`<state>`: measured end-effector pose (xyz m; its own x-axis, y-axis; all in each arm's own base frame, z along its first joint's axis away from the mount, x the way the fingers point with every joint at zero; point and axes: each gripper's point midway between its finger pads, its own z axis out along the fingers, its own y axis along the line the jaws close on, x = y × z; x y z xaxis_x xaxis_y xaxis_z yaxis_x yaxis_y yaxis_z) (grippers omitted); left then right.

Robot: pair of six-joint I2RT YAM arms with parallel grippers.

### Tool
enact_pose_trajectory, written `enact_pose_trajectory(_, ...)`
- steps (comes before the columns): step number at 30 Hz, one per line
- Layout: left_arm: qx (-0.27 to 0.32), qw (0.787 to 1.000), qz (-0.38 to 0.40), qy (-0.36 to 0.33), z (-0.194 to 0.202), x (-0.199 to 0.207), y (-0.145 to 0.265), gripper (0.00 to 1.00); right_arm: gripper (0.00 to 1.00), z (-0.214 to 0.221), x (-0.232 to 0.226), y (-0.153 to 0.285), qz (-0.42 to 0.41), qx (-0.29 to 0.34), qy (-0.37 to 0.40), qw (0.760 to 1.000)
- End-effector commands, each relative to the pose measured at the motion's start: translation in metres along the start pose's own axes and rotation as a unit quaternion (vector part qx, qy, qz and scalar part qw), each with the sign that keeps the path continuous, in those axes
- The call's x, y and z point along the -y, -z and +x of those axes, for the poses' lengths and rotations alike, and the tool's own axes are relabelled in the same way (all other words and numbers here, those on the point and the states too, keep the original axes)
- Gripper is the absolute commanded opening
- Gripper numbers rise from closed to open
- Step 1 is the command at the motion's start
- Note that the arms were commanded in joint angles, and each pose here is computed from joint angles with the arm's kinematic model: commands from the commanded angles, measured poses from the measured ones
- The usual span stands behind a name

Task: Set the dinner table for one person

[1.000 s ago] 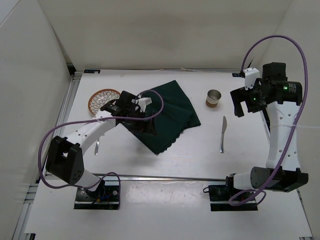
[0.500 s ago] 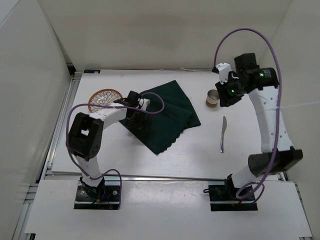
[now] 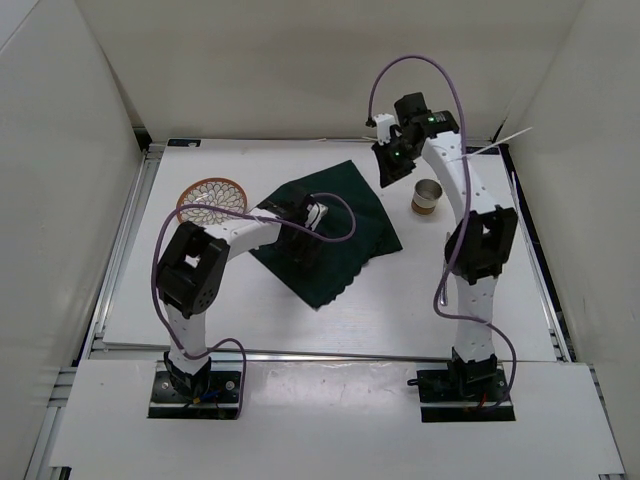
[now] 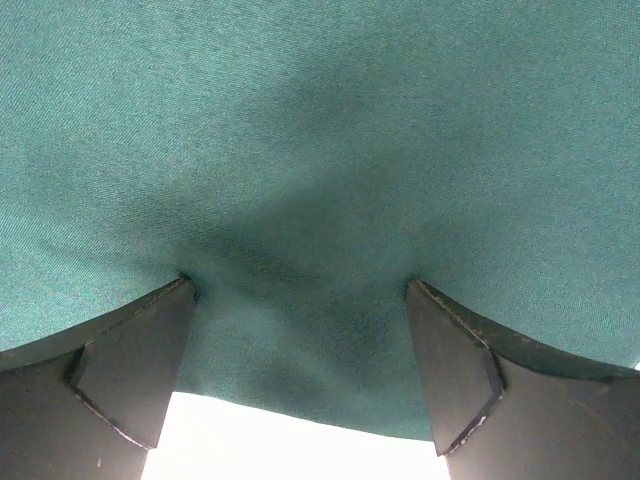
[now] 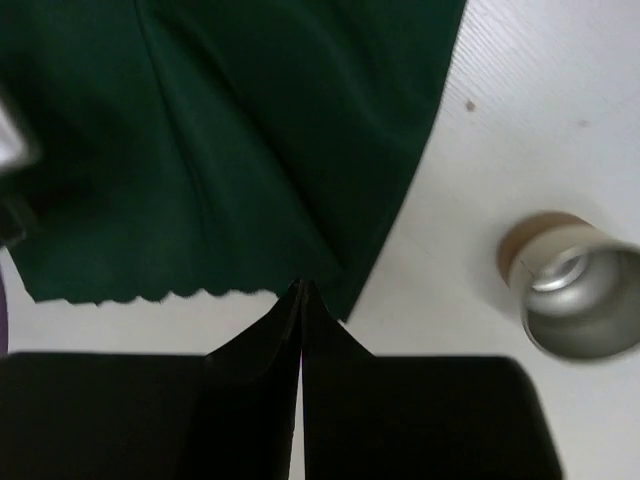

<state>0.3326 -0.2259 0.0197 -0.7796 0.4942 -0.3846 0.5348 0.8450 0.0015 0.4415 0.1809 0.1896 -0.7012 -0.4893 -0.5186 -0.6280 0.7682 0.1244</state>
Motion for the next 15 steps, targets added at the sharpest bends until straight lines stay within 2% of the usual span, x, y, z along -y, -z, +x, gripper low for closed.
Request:
enact_pose_trajectory(1,-0.042,0.999,0.005,-0.020,0.028,0.008,-0.002,0.96,0.00,-0.041,-0.004,-0.026,-0.041,0.065,-0.030,0.997)
enact_pose_trajectory(3,-0.054,0.998,0.001,-0.026,0.036,0.010,0.001,0.96,0.00,-0.056,-0.014,-0.031,-0.078,0.083,-0.042,0.993)
enact_pose_trajectory(8,-0.063,0.997,-0.008,-0.046,0.047,0.011,0.008,0.96,0.00,-0.051,-0.025,-0.085,-0.146,0.067,-0.071,0.984)
enact_pose_trajectory(11,-0.056,0.996,-0.009,-0.066,0.046,0.015,0.013,0.95,0.00,-0.041,-0.016,-0.116,-0.125,0.046,-0.087,0.987)
enact_pose_trajectory(12,-0.061,0.996,-0.009,-0.066,0.050,0.015,0.012,0.95,0.00,-0.035,-0.003,-0.129,-0.093,0.036,-0.097,0.990)
enact_pose_trajectory(15,-0.055,0.995,-0.011,-0.079,0.048,0.016,0.018,0.95,0.00,-0.019,-0.001,-0.144,-0.078,0.009,-0.099,0.992)
